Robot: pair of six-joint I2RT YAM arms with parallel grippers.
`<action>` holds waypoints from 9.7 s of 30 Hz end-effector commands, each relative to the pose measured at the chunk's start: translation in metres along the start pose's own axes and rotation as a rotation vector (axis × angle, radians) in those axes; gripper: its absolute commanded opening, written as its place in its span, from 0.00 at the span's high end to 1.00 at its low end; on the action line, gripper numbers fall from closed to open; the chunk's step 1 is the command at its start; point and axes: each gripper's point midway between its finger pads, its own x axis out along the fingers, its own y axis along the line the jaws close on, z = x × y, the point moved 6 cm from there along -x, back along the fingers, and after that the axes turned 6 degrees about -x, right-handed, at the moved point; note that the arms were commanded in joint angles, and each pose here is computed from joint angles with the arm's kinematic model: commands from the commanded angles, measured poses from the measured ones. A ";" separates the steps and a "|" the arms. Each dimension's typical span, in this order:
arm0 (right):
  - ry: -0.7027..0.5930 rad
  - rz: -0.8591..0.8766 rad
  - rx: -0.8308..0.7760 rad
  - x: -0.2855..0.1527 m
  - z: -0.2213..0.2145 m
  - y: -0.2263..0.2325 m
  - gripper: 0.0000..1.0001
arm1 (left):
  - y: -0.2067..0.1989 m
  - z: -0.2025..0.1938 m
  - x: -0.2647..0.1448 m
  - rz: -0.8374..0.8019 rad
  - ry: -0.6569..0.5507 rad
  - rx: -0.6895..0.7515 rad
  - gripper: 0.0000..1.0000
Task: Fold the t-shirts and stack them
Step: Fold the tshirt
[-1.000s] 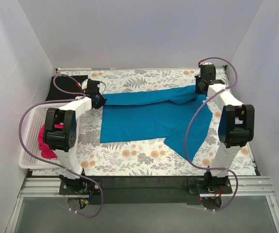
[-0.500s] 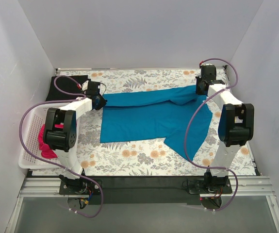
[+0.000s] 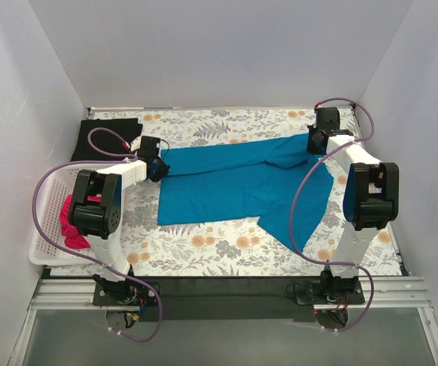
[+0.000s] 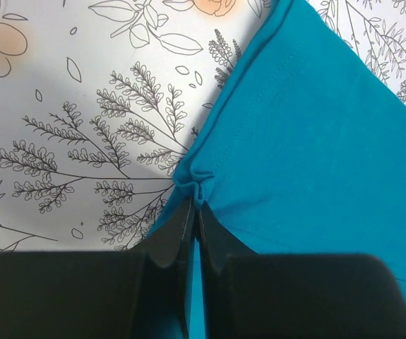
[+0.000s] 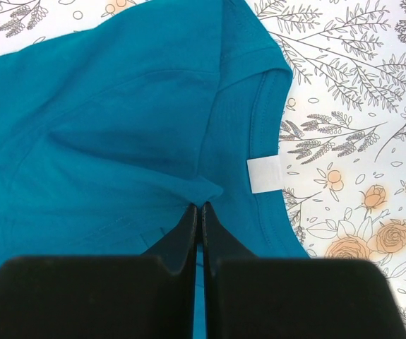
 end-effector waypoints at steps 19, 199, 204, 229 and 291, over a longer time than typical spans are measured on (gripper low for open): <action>0.088 0.128 0.101 -0.025 -0.033 0.009 0.72 | 0.002 0.014 -0.011 0.053 -0.073 -0.002 0.98; -0.079 0.327 -0.578 -0.092 -0.048 0.150 0.67 | 0.022 -0.006 -0.145 -0.307 -0.163 0.324 0.28; -0.019 0.287 -0.570 -0.073 -0.060 0.154 0.67 | 0.022 -0.006 -0.144 -0.309 -0.156 0.326 0.28; 0.076 0.247 -0.501 -0.039 -0.077 0.172 0.68 | 0.020 -0.009 -0.143 -0.323 -0.132 0.331 0.29; -0.124 0.511 0.522 0.104 -0.022 -0.077 0.76 | -0.035 0.006 0.065 -0.010 0.095 0.183 0.32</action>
